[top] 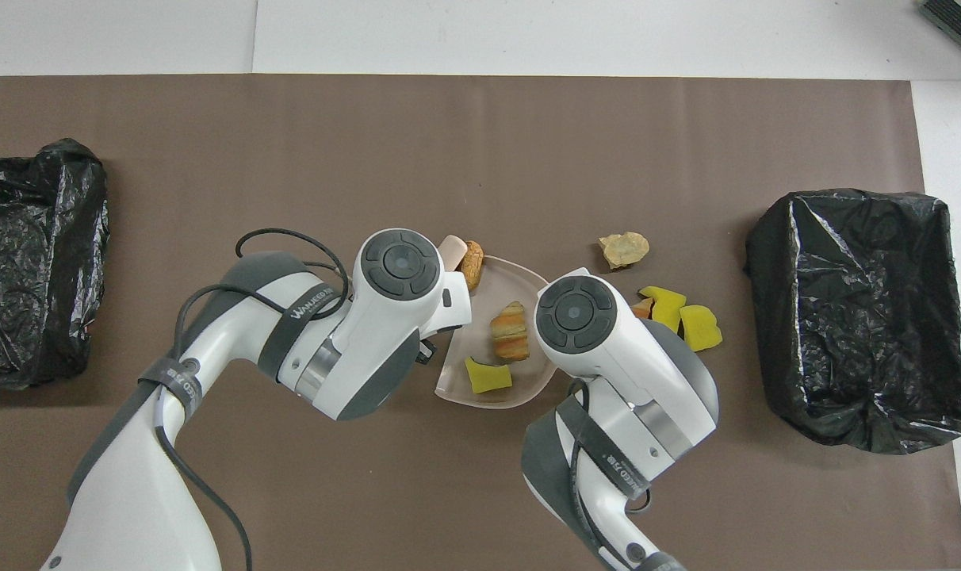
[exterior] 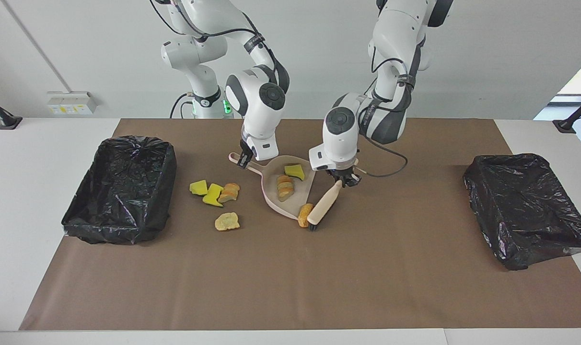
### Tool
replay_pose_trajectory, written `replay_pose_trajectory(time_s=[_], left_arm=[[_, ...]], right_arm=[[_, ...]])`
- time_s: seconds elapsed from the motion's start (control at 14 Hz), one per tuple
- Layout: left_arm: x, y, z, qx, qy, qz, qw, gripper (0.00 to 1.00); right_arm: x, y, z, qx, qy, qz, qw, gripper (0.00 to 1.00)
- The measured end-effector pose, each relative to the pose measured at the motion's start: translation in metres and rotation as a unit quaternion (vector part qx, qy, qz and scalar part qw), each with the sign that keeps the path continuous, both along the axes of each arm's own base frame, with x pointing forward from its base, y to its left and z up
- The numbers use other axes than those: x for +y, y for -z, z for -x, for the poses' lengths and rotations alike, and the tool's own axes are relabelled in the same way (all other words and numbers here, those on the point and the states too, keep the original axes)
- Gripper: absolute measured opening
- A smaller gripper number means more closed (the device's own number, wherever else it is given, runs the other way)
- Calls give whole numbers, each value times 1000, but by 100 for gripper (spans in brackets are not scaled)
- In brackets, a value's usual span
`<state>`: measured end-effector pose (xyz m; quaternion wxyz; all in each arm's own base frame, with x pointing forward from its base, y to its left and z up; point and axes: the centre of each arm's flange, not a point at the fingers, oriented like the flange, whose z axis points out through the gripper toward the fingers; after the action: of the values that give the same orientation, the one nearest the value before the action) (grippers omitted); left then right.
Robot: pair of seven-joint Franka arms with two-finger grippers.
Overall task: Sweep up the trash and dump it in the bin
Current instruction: 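Sweep the remaining pieces into the dustpan with the brush in the left gripper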
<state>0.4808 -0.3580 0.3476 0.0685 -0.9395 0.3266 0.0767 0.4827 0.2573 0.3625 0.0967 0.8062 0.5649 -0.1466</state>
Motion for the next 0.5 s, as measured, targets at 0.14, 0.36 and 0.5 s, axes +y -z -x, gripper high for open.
replay_pose_trajectory(time_s=[0.14, 0.36, 0.5], left_arm=[[-20, -2, 28, -3, -6, -5, 1000, 26], [-39, 2, 58, -1, -14, -10, 1000, 26], [-52, 0, 71, 1, -11, -6, 1000, 26]], right_arm=[[-1, 0, 0, 0, 3, 1, 1000, 32], [-1, 0, 0, 0, 4, 1, 1000, 32], [-1, 0, 0, 0, 4, 1, 1000, 32]])
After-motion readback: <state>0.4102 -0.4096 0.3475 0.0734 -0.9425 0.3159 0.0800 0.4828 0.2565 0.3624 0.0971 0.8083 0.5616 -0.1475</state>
